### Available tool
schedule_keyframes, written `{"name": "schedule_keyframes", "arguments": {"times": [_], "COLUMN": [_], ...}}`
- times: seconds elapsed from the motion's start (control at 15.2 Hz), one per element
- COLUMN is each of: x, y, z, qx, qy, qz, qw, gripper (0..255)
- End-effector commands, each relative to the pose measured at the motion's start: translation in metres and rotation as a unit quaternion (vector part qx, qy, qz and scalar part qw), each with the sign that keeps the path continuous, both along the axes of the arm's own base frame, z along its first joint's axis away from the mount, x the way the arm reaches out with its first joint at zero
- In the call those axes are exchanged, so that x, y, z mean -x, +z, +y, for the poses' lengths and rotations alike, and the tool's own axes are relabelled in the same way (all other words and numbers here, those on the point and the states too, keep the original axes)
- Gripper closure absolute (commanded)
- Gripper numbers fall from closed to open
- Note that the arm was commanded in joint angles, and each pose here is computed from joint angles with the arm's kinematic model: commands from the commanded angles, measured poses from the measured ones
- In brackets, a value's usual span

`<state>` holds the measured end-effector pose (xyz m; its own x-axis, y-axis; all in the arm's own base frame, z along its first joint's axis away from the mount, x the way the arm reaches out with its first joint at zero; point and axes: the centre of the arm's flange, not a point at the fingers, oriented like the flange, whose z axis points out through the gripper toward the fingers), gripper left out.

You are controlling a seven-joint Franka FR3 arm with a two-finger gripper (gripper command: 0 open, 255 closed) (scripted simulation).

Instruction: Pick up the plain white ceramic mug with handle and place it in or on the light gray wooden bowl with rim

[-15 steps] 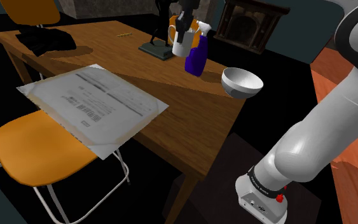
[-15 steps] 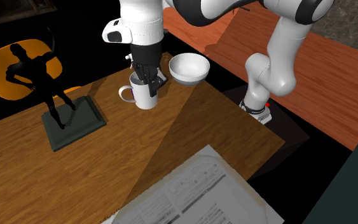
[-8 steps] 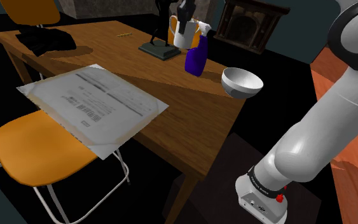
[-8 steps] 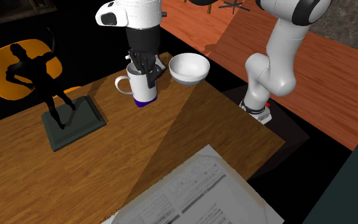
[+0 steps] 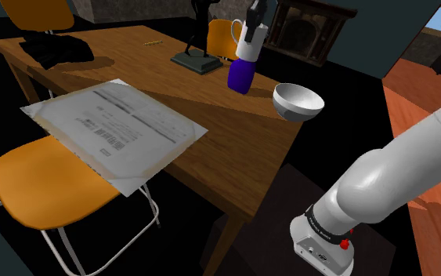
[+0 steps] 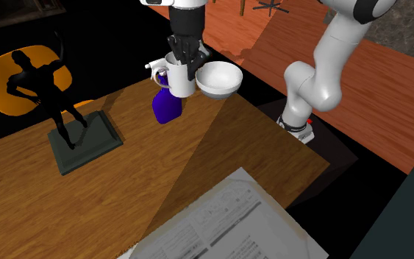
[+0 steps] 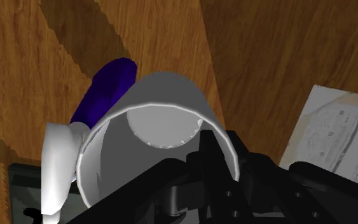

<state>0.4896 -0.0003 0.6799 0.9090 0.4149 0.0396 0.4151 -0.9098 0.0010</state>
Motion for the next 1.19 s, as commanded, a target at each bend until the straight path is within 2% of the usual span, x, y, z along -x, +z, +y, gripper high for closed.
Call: {"name": "schedule_keyframes", "arguments": {"times": [0.0, 0.86, 1.12], "x": [0.023, 0.162, 0.162], "y": [0.000, 0.016, -0.005], "z": [-0.019, -0.127, -0.127], "qx": [0.000, 0.000, 0.000], "qy": [0.000, 0.000, 0.000], "qz": [0.000, 0.000, 0.000], "qw": [1.0000, 1.0000, 1.0000], "gripper": [255, 255, 255]}}
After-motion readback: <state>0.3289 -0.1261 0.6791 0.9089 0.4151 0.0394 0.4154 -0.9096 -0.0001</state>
